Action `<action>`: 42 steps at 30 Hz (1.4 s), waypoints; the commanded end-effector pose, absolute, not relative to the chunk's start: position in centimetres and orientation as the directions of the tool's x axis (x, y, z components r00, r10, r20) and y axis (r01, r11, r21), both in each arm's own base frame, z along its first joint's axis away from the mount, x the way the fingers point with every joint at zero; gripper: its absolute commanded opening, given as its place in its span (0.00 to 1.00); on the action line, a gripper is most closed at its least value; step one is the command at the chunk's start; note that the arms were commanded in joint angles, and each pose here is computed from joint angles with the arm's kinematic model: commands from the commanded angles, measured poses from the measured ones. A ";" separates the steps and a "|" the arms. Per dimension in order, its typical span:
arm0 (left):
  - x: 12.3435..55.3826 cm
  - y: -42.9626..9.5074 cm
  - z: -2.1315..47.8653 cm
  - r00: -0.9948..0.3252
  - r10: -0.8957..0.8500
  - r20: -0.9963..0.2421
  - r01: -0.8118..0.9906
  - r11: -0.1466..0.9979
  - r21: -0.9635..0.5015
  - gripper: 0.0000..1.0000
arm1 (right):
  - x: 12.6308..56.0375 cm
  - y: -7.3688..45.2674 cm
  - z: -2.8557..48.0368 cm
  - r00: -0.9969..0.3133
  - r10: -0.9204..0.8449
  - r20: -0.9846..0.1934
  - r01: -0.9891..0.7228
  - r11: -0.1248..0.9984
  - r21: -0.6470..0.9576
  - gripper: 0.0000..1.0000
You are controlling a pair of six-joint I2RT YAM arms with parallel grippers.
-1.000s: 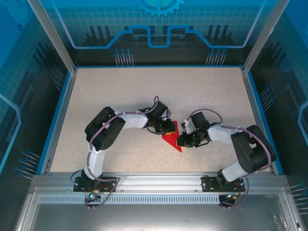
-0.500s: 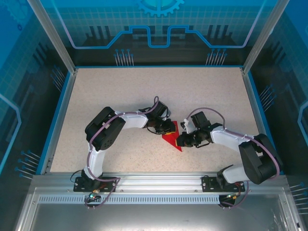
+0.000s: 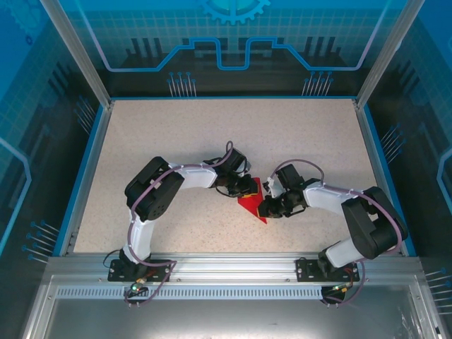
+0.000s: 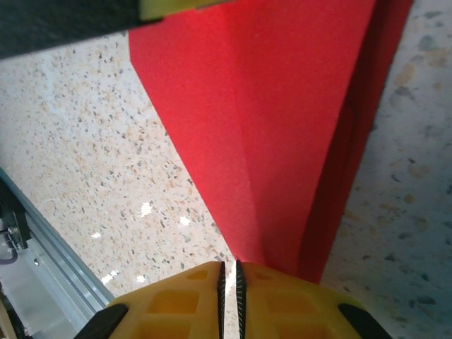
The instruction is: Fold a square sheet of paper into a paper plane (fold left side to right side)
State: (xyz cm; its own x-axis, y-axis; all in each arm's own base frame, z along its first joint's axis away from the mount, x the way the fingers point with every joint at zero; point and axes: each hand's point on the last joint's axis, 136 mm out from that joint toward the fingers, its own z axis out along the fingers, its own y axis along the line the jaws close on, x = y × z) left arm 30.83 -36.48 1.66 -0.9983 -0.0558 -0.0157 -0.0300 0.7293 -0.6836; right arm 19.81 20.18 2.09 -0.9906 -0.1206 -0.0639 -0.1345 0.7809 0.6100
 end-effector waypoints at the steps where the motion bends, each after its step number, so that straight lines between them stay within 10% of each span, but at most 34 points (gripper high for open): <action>1: 28.3 -33.7 -2.2 -0.995 -0.064 0.073 -0.094 0.819 -0.566 0.21 | 19.3 19.8 1.6 -0.989 -0.141 -0.036 -0.136 0.810 0.570 0.15; 42: 28.2 -33.6 -2.7 -0.995 -0.066 0.081 -0.100 0.827 -0.554 0.21 | 14.7 17.5 -1.2 -0.987 -0.092 0.130 -0.010 0.851 0.526 0.13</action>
State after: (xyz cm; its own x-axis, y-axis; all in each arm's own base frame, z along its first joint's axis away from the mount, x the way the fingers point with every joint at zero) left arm 30.80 -36.47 1.65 -0.9984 -0.0554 -0.0142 -0.0308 0.7296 -0.6832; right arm 19.20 19.64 0.83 -0.9935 -0.1036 -0.0474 -0.1113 0.7948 0.5965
